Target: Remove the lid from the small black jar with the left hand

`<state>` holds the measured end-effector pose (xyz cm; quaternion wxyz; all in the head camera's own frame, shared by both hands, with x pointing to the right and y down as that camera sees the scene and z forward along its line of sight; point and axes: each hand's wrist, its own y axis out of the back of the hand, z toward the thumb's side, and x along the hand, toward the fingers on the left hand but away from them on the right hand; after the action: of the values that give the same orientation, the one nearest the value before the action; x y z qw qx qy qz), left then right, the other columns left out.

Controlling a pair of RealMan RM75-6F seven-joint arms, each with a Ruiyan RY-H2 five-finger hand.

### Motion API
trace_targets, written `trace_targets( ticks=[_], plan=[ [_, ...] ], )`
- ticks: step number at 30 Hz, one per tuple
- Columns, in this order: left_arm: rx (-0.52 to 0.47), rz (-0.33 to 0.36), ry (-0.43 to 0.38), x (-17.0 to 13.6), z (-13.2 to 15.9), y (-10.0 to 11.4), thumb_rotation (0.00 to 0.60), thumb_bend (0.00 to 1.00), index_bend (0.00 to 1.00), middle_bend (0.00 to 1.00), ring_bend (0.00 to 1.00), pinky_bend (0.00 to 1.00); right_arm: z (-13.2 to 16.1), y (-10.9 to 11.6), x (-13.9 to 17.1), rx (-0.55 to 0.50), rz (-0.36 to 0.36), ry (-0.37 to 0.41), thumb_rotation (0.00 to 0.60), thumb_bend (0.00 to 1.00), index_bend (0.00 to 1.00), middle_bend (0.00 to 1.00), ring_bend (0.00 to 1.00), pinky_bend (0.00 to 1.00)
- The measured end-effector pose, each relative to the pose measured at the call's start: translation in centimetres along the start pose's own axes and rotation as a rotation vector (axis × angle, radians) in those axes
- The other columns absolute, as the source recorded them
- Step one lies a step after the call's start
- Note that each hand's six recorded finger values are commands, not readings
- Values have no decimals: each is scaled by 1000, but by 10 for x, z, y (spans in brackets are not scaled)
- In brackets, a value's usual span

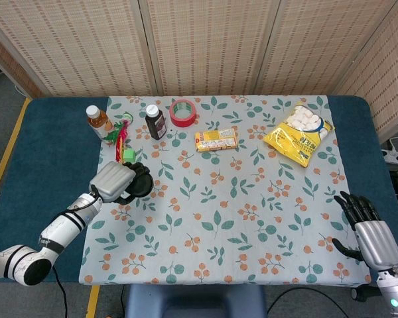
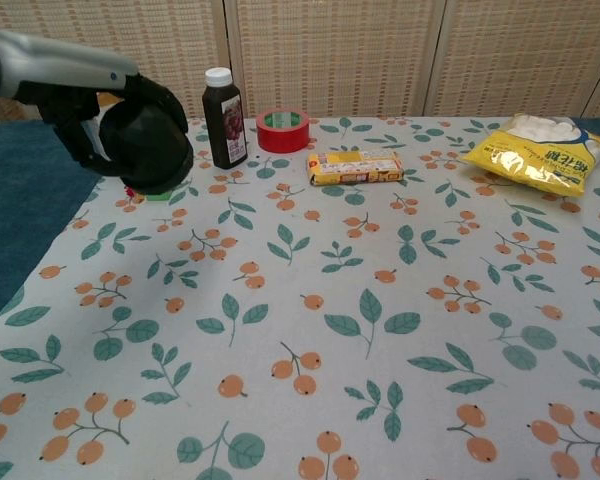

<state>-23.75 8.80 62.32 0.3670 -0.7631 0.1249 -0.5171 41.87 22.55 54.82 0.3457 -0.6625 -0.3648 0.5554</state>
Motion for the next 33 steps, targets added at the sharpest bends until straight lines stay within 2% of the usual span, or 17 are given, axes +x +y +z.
trace_targets(
  ticks=[3,6,8,10,12,14,19,20,22,25,28,33],
  plan=[
    [-6,-81,13,12,-7,-38,600,811,736,784,657,906,-2,-1,-1,21,-4,-12,600,152,0,0,0,0],
    [1,-110,43,23,-22,-59,600,809,735,783,657,904,-3,0,-1,22,-8,-21,600,152,0,0,0,0],
    [5,-82,64,27,-32,-54,600,809,735,783,657,904,-3,1,0,18,-14,-22,600,151,0,0,0,0],
    [-1,-33,73,25,-36,-39,600,808,734,783,657,905,-3,2,0,11,-19,-21,600,151,0,0,0,0],
    [-38,31,62,19,-33,-18,600,807,734,783,657,906,-4,4,1,12,-28,-24,600,151,0,0,0,0],
    [-112,70,17,8,-18,-1,600,805,734,783,657,907,-4,4,1,11,-27,-24,600,151,0,0,0,0],
    [-358,59,-130,-12,30,7,600,801,734,782,657,907,-2,1,1,16,-17,-19,600,152,0,0,0,0],
    [-405,46,-143,-12,33,5,600,801,734,782,657,907,-2,2,2,16,-19,-19,600,152,0,0,0,0],
    [-438,28,-132,-10,28,0,600,806,734,782,657,909,-3,3,3,16,-25,-21,600,151,0,0,0,0],
    [-417,22,-48,1,-2,-8,600,824,734,783,659,914,-4,5,5,19,-29,-24,600,151,0,0,0,0],
    [-341,25,61,8,-35,-14,600,827,734,782,660,912,-4,5,5,22,-27,-25,600,151,0,0,0,0],
    [-88,12,192,10,-58,-19,600,825,734,781,660,912,0,0,2,24,-9,-14,600,152,0,0,0,0]
  ],
)
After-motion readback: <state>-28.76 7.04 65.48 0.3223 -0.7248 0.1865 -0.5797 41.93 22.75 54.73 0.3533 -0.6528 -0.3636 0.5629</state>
